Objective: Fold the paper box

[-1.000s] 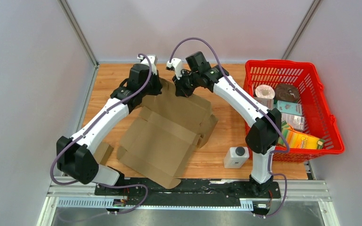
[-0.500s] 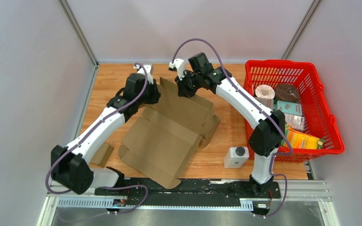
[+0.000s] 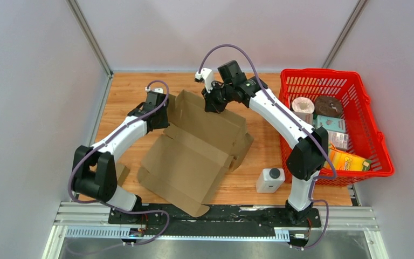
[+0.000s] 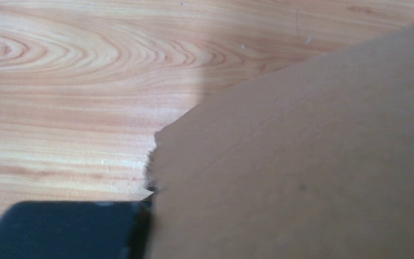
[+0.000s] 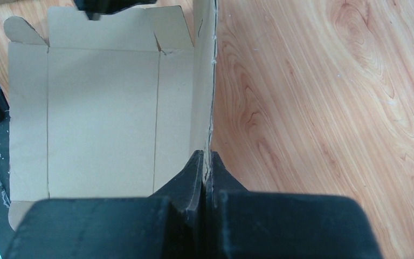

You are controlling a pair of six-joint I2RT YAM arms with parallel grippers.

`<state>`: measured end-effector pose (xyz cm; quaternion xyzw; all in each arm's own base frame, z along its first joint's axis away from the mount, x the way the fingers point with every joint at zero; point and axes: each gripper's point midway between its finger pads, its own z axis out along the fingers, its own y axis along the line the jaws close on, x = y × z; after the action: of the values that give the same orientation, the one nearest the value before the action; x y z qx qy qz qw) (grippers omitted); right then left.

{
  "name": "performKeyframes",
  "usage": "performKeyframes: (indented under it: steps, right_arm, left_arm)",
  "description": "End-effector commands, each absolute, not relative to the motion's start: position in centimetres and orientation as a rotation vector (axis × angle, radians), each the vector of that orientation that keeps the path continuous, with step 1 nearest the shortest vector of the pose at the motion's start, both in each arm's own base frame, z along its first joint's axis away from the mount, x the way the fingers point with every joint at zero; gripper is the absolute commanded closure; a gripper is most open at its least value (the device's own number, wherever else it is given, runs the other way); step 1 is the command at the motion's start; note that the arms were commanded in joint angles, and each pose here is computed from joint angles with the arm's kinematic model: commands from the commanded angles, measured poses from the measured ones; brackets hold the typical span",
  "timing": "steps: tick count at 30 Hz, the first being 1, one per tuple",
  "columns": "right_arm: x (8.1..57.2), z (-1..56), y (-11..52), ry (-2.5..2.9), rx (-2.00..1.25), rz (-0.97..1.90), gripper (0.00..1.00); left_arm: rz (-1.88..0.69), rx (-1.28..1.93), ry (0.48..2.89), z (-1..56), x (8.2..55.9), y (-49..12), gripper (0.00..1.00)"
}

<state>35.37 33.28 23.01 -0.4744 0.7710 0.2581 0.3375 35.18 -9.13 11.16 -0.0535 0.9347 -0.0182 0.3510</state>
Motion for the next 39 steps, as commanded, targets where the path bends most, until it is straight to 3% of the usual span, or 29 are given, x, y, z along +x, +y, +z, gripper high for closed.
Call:
performKeyframes:
  steps: [1, 7, 10, 16, 21, 24, 25, 26, 27, 30, 33, 35, 39]
  right_arm:
    - [34.7, 26.4, 33.6, 1.895, -1.239, 0.725, 1.00]
    - [35.1, 26.1, 33.8, 1.894, -1.233, 0.723, 1.00]
    - [35.2, 25.9, 33.9, 1.890, -1.229, 0.726, 1.00]
    - [35.3, 25.5, 34.1, 1.887, -1.216, 0.740, 1.00]
    - [35.4, 25.5, 34.2, 1.874, -1.202, 0.747, 1.00]
    - [35.6, 25.2, 33.9, 1.887, -1.186, 0.727, 1.00]
    - [35.8, 25.1, 33.7, 1.894, -1.178, 0.723, 1.00]
    - [35.8, 24.9, 33.5, 1.902, -1.173, 0.730, 1.00]
    - [35.6, 25.1, 33.5, 1.897, -1.174, 0.749, 1.00]
    - [35.8, 25.7, 33.3, 1.891, -1.160, 0.778, 1.00]
    - [35.4, 26.5, 33.5, 1.870, -1.175, 0.852, 1.00]
    - [35.4, 25.9, 33.3, 1.899, -1.183, 0.885, 1.00]
    - [35.7, 25.8, 33.0, 1.918, -1.182, 0.901, 1.00]
  left_arm:
    - [-0.003, -0.162, 2.421, 11.3, 37.4, -9.4, 0.71]
    - [-0.040, -0.173, 2.518, 8.8, 37.9, -10.6, 0.72]
    - [-0.294, -0.136, 2.501, 9.4, 37.0, -13.9, 0.80]
    - [-0.657, -0.168, 2.443, 8.9, 34.3, -17.8, 0.83]
    - [-0.785, -0.168, 2.341, 8.3, 33.6, -19.8, 0.83]
    - [-0.768, -0.137, 2.273, 9.0, 33.0, -19.5, 0.75]
    - [-0.742, -0.152, 2.244, 9.2, 33.0, -19.0, 0.68]
    - [-0.725, -0.168, 2.237, 8.6, 32.3, -18.3, 0.56]
    - [-0.726, -0.180, 2.167, 10.3, 32.6, -17.9, 0.51]
    - [-0.661, -0.249, 2.055, 12.2, 32.4, -15.8, 0.49]
    - [-0.593, -0.286, 1.973, 13.5, 32.1, -14.0, 0.57]
    - [-0.589, -0.266, 1.939, 14.3, 32.3, -13.9, 0.72]
    - [-0.600, -0.117, 1.991, 14.7, 33.1, -15.6, 0.82]
